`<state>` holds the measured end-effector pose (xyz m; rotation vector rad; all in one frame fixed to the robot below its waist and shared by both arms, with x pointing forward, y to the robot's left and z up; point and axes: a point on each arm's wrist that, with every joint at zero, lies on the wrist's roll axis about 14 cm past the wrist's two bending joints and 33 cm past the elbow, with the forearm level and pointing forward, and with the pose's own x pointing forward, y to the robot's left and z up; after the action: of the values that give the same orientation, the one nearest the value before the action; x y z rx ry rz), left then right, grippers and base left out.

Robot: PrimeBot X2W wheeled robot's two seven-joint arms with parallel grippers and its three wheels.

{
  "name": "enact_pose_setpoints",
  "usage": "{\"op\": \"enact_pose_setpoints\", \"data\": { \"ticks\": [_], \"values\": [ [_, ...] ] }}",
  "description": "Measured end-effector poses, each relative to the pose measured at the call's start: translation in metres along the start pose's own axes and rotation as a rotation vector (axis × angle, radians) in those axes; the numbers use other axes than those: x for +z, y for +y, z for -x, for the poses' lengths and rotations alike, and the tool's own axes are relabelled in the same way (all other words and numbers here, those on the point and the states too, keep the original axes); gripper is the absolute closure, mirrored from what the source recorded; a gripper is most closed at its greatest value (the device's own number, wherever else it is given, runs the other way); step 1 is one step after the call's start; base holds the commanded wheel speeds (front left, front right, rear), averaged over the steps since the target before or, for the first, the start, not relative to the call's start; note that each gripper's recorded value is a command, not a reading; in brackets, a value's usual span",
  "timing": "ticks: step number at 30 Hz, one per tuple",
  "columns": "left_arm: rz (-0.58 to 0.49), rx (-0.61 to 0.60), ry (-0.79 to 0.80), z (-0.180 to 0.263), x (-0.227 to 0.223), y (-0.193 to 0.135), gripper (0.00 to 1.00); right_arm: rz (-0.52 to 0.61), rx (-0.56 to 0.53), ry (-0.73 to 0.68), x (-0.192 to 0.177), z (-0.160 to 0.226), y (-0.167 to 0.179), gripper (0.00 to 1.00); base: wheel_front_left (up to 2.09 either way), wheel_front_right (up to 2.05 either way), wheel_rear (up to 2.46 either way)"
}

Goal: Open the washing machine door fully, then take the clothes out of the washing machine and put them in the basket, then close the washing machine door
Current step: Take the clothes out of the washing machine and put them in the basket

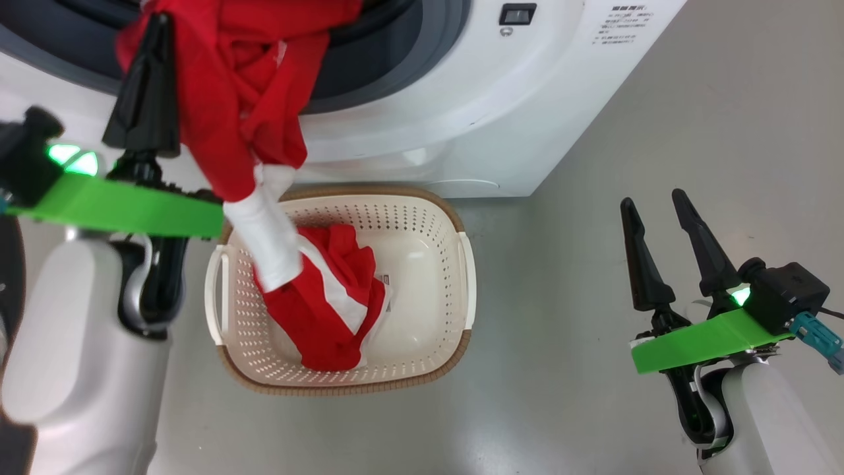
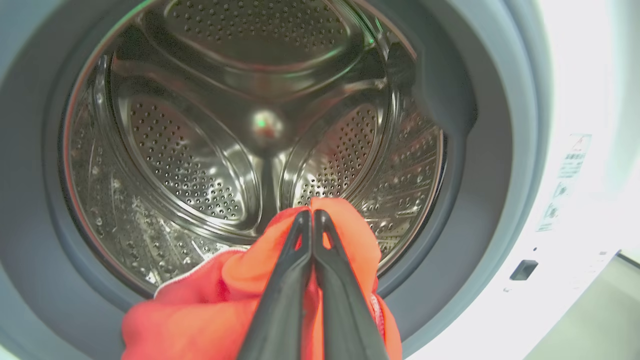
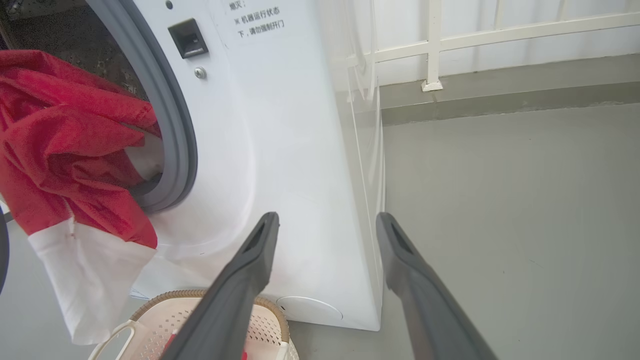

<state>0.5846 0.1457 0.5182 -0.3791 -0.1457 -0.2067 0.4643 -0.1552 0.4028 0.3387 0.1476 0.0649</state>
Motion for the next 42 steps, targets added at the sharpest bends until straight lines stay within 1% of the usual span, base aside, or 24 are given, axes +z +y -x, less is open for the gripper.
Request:
{"op": "enact_pose_setpoints", "data": {
  "ticks": [3,11,14,17,22,29,33,35,38,42],
  "values": [
    [0.011,0.005,-0.082,0.013,0.024,-0.001,1.00,-0.001,0.005,-0.003,0.002,0.001,0.002,0.00,0.00,0.00,0.00],
    [-0.007,-0.028,-0.218,0.035,0.066,-0.018,1.00,-0.003,0.010,0.005,0.000,0.006,0.005,0.00,0.00,0.00,0.00],
    [-0.017,-0.038,-0.248,0.043,0.075,-0.022,1.00,-0.003,0.012,0.003,0.001,0.006,0.006,0.00,0.00,0.00,0.00],
    [-0.014,-0.038,-0.242,0.052,0.072,-0.024,1.00,-0.003,0.012,0.002,0.001,0.006,0.006,0.00,0.00,0.00,0.00],
    [0.002,-0.010,-0.128,0.067,0.035,-0.021,1.00,-0.002,0.009,0.006,0.000,0.007,0.005,0.00,0.00,0.00,0.00],
    [0.029,0.080,0.148,0.089,-0.059,0.002,1.00,-0.003,0.000,0.028,-0.009,0.006,0.001,0.00,0.00,0.00,0.00],
    [0.025,0.121,0.304,0.104,-0.109,0.015,1.00,-0.003,-0.009,0.043,-0.016,0.004,-0.003,0.00,0.00,0.00,0.00],
    [0.010,0.120,0.345,0.102,-0.122,0.018,1.00,-0.003,-0.014,0.049,-0.019,0.003,-0.006,0.00,0.00,0.00,0.00],
    [-0.002,0.095,0.409,0.099,-0.145,0.015,1.00,-0.001,-0.018,0.047,-0.020,-0.001,-0.008,0.00,0.00,0.00,0.00],
    [-0.010,0.078,0.512,0.106,-0.178,0.013,1.00,0.002,-0.028,0.055,-0.024,-0.004,-0.014,0.00,0.00,0.00,0.00]
  ]
}}
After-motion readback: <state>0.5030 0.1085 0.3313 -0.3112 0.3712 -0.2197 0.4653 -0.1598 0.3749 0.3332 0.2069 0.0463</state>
